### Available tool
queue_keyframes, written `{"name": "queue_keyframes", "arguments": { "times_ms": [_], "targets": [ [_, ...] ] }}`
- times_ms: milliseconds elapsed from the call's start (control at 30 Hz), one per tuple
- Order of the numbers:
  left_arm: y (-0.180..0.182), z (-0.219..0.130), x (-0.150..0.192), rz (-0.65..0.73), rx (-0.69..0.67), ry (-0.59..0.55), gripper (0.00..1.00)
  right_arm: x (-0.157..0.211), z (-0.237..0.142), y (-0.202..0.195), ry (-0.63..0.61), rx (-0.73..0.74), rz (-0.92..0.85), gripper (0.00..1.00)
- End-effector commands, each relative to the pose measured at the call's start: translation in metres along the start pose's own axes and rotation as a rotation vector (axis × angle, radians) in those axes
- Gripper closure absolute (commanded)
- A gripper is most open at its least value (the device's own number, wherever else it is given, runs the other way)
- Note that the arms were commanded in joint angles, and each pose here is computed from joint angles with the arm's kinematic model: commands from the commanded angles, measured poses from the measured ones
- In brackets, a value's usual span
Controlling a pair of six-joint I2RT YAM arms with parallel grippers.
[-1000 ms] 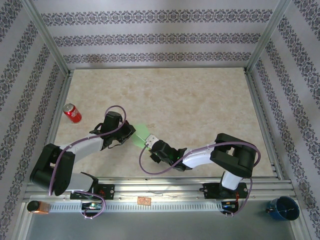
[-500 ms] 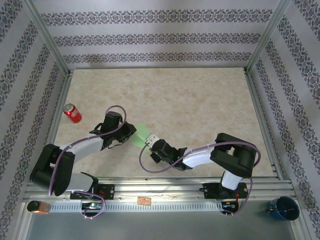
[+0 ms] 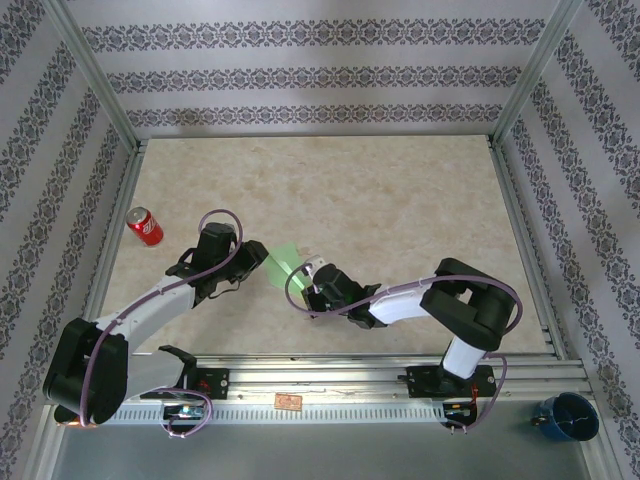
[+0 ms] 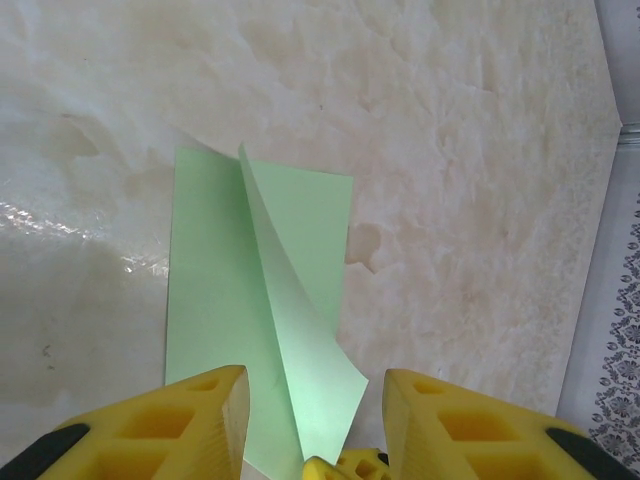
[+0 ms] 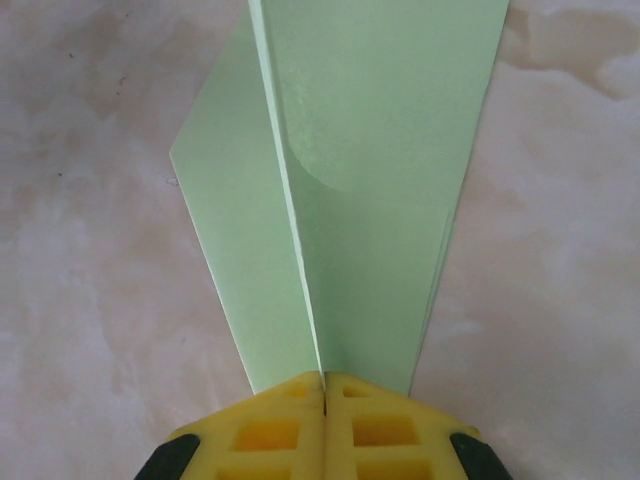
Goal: Fold a paper plane with a square sheet of paper (pick it up from the middle)
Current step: Fourth fold the wing at the center of the table.
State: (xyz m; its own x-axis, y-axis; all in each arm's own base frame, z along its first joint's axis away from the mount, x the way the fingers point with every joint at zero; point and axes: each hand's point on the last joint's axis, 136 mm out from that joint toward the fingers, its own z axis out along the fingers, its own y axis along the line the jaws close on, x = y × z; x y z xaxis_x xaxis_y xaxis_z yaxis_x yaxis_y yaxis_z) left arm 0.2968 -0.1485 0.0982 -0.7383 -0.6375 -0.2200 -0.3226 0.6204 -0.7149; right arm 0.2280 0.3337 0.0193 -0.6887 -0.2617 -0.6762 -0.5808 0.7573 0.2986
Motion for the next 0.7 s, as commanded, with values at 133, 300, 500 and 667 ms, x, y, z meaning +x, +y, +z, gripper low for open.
{"name": "queue_keyframes", "arguments": {
  "times_ms": [133,300,500,667],
  "targets": [
    [0.001,0.001,-0.001,0.001,0.012,0.011,0.61,-0.005,0.006,0.012,0.045,-0.124,0.154,1.0],
    [0.002,0.003,0.002,-0.006,0.017,0.02,0.61,-0.004,0.007,0.009,0.06,-0.146,0.217,1.0],
    [0.001,0.005,0.003,-0.008,0.03,0.028,0.64,-0.007,0.006,0.015,0.085,-0.237,0.321,1.0],
    [0.0,0.009,0.005,-0.012,0.04,0.042,0.66,-0.011,0.006,0.021,0.106,-0.328,0.402,1.0]
  ]
}}
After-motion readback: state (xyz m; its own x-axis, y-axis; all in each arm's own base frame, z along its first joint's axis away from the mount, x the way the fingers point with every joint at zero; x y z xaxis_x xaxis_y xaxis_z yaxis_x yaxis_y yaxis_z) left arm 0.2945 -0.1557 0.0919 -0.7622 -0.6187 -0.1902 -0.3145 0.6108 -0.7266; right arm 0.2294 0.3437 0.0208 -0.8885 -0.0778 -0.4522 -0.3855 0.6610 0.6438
